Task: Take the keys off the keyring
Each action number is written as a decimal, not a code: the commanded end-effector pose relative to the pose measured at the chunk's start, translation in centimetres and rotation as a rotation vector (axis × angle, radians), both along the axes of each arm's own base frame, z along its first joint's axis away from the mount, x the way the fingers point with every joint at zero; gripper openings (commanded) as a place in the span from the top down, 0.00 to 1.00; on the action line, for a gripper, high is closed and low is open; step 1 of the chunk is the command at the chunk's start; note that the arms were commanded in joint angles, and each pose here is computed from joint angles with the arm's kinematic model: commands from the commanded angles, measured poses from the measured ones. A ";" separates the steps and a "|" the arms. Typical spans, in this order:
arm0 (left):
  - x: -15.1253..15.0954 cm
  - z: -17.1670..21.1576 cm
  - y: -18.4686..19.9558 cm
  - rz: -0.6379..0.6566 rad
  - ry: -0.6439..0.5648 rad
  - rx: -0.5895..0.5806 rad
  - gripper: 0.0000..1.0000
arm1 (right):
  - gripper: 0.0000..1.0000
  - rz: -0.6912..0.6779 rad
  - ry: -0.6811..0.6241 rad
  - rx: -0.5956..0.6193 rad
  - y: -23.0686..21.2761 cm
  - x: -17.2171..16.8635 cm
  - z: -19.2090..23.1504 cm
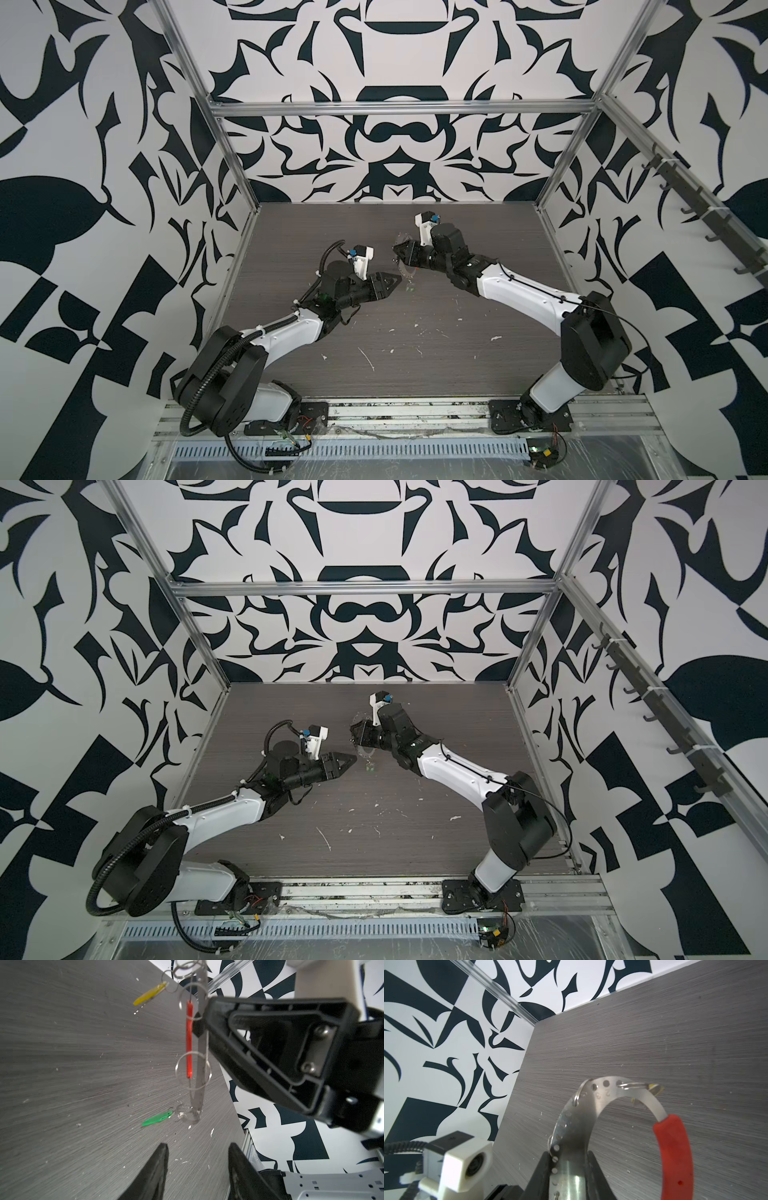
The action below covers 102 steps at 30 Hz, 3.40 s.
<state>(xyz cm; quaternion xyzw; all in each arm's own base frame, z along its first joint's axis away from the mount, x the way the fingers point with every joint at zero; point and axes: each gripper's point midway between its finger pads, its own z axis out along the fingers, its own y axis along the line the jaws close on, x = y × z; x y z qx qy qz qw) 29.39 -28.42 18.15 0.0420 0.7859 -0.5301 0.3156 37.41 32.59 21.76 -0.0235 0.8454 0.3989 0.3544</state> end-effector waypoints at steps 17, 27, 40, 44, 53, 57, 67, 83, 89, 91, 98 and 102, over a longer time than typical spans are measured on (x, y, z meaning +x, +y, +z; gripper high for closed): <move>1.3 3.7 0.9 0.082 -0.137 -0.011 0.82 | 0.83 0.053 -0.110 0.142 2.9 -2.3 6.7; 1.3 4.0 1.3 0.103 -0.131 -0.007 1.00 | 0.82 0.092 -0.110 0.167 3.9 -3.5 7.3; 0.9 4.6 2.8 0.187 -0.053 -0.021 1.00 | 0.48 0.075 -0.306 0.173 1.1 -5.1 12.9; 0.7 6.0 3.8 0.232 -0.059 -0.027 1.00 | 0.42 0.049 -0.388 0.093 -1.2 -6.0 13.5; -0.3 11.2 5.4 0.284 -0.098 -0.060 1.00 | 0.42 0.243 -0.466 -0.069 -1.8 -9.4 10.0; -0.8 12.9 5.6 0.278 -0.110 -0.090 1.00 | 0.43 0.368 -0.483 -0.052 -0.4 -10.8 9.2; -1.8 14.3 6.0 0.273 -0.116 -0.113 1.00 | 0.48 0.428 -0.540 -0.035 0.4 -11.2 8.8; -2.0 14.6 5.8 0.254 -0.110 -0.136 1.00 | 0.61 0.446 -0.548 0.005 2.1 -10.4 9.4; -2.0 14.2 5.7 0.251 -0.102 -0.141 1.00 | 0.67 0.450 -0.559 0.010 2.3 -10.4 9.7; -2.0 14.3 5.7 0.251 -0.103 -0.145 1.00 | 0.68 0.455 -0.554 0.013 2.5 -10.4 9.7; -2.0 14.2 5.7 0.252 -0.101 -0.145 1.00 | 0.74 0.449 -0.555 0.013 2.7 -10.3 9.8; -2.0 14.2 5.9 0.263 -0.103 -0.143 1.00 | 0.80 0.454 -0.553 0.011 2.7 -10.5 9.8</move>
